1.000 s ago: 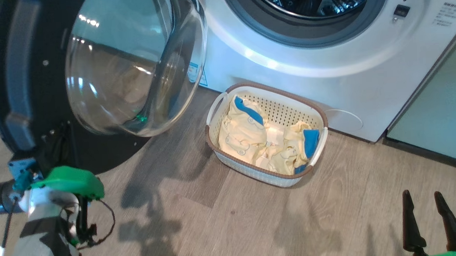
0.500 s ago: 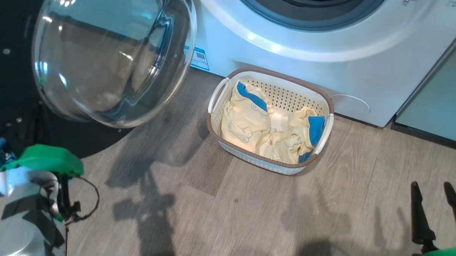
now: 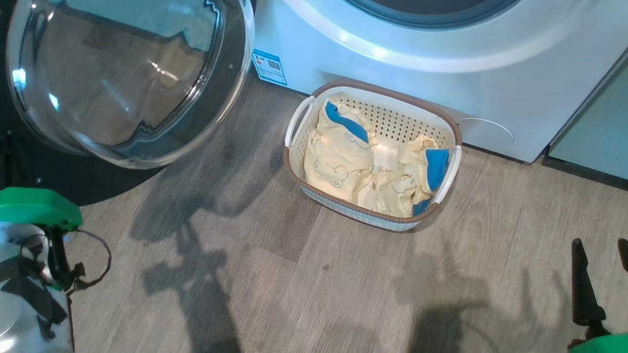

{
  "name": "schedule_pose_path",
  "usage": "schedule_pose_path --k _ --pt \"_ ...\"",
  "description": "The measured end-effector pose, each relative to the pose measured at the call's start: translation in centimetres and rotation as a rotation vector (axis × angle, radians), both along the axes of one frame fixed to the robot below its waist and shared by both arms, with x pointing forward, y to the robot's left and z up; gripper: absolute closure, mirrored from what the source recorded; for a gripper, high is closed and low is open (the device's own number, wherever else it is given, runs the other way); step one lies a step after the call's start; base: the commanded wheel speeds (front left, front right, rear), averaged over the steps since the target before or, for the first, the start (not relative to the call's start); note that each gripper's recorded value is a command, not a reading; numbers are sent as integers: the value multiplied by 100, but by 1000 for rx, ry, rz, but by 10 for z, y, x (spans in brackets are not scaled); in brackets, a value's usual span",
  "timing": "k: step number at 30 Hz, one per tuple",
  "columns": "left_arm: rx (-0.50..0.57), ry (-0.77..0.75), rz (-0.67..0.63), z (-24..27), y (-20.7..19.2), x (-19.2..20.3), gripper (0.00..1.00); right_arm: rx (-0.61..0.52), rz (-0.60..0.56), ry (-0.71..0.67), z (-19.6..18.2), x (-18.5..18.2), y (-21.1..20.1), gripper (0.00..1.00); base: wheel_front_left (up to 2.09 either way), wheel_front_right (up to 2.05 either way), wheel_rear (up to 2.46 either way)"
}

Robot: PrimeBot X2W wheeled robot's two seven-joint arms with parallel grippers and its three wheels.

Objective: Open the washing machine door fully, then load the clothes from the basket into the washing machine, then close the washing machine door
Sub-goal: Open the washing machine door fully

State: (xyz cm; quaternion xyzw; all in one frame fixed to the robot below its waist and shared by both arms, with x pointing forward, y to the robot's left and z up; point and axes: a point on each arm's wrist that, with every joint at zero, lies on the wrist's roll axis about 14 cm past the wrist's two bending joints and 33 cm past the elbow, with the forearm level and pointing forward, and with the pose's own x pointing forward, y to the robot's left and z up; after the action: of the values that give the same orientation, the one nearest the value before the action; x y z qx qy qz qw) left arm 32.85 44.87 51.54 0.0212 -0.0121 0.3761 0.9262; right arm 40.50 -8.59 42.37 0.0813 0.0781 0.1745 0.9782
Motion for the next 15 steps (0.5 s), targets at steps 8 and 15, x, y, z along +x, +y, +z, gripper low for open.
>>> schedule_pose_path --k 8,15 --pt "-16 -10 -7 -4 -5 2 100 3 -6 -9 2 4 -1 0 0 0 0" --pt "-6 -20 -31 -7 -24 -3 100 10 -22 -27 8 6 -3 0 0 0 0"
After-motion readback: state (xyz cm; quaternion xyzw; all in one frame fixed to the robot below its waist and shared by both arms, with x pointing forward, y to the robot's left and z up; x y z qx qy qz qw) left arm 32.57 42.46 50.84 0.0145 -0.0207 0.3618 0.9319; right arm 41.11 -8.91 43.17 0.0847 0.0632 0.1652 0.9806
